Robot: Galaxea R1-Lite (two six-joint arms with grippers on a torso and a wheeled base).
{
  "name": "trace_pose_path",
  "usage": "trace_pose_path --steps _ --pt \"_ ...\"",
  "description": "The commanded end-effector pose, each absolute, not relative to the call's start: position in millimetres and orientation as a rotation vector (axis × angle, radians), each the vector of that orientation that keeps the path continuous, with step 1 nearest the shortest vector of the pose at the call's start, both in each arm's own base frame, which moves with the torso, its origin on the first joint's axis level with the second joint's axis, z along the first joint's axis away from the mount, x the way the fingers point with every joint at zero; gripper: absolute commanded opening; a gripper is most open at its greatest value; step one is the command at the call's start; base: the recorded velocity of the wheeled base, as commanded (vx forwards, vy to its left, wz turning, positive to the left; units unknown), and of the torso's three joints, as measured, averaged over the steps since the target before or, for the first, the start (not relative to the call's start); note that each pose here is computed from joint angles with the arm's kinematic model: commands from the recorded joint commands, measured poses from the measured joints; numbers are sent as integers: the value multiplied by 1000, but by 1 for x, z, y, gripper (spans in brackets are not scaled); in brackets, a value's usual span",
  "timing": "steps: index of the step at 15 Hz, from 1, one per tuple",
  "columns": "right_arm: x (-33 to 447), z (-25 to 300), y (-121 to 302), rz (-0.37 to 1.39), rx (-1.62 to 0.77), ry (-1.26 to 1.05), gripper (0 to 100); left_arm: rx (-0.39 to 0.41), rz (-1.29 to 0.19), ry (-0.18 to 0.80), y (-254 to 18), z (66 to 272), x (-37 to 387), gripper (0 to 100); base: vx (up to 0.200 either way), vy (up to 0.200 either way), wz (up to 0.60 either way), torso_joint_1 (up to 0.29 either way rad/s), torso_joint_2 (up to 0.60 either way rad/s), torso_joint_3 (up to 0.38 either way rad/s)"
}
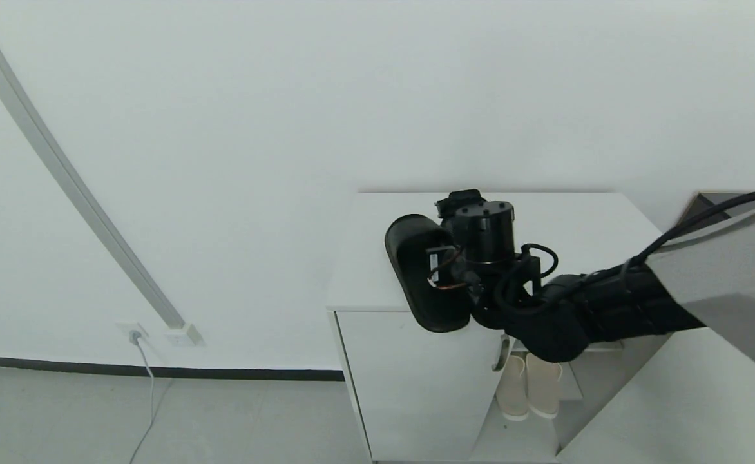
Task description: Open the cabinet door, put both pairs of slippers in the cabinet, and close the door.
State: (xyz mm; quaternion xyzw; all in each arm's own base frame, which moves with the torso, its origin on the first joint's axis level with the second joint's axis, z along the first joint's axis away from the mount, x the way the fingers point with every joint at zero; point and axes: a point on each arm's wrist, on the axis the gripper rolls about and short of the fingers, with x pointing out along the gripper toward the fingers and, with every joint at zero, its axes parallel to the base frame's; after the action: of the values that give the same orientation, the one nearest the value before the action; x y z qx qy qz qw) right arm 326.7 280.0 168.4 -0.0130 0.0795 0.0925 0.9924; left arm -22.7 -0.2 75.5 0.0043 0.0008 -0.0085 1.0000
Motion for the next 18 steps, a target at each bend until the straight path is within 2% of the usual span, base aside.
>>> trace_pose_path --steps 1,6,15,18 --pt "285 197 249 297 11 121 0 9 -18 1 0 76 -23 0 0 0 0 0 0 0" --pt "234 205 213 424 24 135 0 11 -20 1 0 76 -23 0 0 0 0 0 0 0" --pt "217 191 219 482 -16 180 0 8 -17 1 0 76 -23 0 0 0 0 0 0 0" --pt "213 189 222 497 -23 184 0 8 -18 1 0 76 -23 0 -200 0 0 6 6 2"
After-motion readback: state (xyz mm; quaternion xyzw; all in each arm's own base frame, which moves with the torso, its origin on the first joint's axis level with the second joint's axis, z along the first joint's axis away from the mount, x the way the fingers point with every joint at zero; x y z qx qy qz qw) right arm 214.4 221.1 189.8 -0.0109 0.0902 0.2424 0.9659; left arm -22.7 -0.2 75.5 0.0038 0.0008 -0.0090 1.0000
